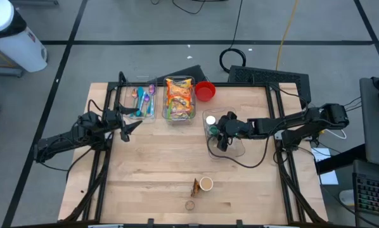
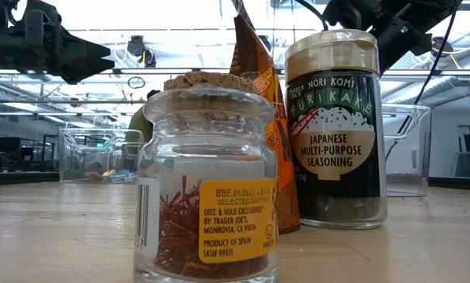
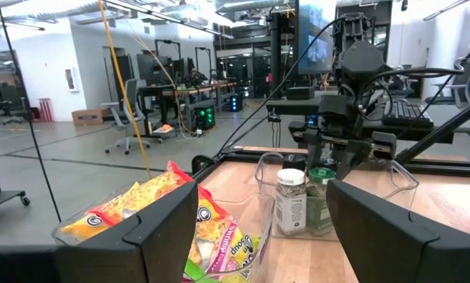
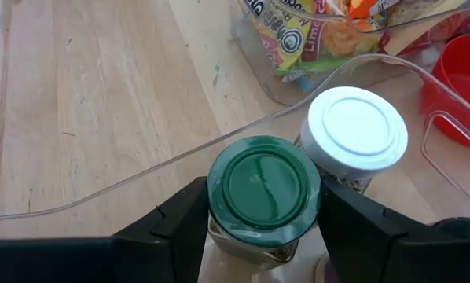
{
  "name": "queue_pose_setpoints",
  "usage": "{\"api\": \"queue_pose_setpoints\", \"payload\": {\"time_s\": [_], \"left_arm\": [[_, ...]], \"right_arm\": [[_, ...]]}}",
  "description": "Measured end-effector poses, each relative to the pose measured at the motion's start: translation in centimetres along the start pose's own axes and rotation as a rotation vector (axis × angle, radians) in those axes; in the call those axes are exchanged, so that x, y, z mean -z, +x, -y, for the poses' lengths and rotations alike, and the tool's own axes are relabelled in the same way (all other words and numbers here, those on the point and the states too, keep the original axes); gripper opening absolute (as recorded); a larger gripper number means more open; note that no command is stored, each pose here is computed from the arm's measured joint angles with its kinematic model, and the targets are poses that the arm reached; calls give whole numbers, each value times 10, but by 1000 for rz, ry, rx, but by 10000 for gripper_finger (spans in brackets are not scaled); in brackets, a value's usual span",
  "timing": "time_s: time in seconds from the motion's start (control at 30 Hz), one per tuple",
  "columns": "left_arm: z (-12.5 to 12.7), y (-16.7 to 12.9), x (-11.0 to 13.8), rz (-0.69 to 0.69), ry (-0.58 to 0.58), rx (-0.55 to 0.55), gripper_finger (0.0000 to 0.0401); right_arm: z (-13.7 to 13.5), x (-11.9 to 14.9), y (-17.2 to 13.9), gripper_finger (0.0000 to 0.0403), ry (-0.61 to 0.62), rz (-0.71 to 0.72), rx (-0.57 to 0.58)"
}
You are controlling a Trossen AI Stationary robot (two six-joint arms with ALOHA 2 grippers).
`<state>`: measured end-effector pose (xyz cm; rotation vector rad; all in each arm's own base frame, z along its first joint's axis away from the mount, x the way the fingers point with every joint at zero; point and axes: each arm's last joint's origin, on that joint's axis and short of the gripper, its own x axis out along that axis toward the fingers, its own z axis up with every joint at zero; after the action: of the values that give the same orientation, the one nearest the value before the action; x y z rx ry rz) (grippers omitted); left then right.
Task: Pick & Place Food Item
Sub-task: Put the green seasoning bottle into the bottom right transparent bin, then put the gold seasoning bottle into the bottom right transparent bin
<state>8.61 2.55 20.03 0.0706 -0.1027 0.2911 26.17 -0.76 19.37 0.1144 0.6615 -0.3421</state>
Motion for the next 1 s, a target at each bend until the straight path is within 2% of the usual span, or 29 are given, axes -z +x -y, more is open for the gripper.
{"api": "queue_pose_setpoints", "payload": {"time_s": [0.1,0.3,0.43,0.57,0.8,0.93,1.0], "left_arm": [[0,0,0,0,0,0,283],[0,0,0,0,0,0,283],[0,0,0,0,0,0,283],[0,0,0,0,0,0,283],[0,0,0,0,0,0,283],[0,0,0,0,0,0,283],[0,0,0,0,0,0,283]], "right_arm": [[-1,0,0,203,-3,-12,-54],[-4,2,0,290,-11,-27,-77],[-4,1,-1,320,-16,-17,-78],[-3,-1,-5,325,-12,0,-82],[-5,-9,-20,308,-6,66,-111],[-19,-17,-34,303,-9,170,-186],[-31,-21,-40,302,-18,227,-283]]}}
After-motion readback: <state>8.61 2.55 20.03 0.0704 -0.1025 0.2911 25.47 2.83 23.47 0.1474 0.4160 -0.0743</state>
